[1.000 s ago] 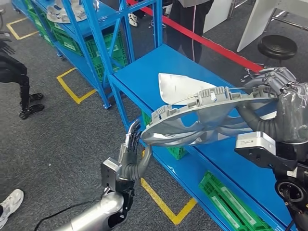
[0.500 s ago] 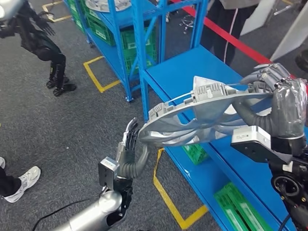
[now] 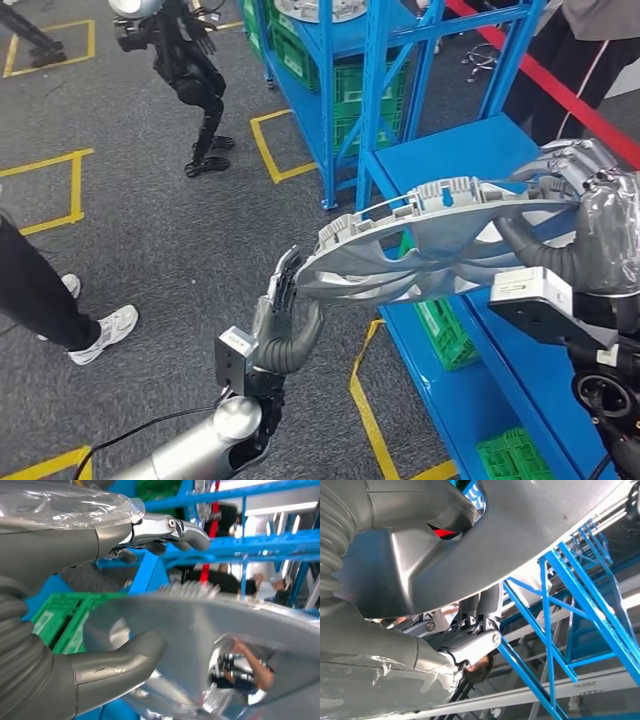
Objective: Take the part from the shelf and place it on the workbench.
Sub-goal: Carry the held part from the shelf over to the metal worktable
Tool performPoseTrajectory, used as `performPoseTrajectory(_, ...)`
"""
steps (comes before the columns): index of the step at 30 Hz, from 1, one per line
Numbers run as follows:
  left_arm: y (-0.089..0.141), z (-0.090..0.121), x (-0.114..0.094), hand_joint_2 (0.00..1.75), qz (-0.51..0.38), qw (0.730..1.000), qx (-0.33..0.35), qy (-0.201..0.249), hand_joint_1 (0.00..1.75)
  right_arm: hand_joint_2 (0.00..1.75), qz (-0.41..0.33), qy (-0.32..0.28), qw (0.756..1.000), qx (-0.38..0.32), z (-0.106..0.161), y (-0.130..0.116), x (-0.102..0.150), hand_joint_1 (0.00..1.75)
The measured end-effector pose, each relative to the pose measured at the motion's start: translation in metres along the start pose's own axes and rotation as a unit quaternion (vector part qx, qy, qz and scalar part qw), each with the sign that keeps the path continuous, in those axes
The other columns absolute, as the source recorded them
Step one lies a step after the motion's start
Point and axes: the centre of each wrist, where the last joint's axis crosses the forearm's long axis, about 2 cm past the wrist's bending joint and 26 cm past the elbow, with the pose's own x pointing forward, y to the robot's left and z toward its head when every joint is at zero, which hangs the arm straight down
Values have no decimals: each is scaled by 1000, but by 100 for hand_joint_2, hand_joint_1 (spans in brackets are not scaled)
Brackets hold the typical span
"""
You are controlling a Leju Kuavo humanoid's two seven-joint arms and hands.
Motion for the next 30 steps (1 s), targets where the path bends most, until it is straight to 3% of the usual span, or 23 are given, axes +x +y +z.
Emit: performPoseTrajectory(30, -4, -5, 1, 175, 9, 1000, -4, -5, 0, 175, 4, 11, 1000, -7, 5, 0, -4, 175)
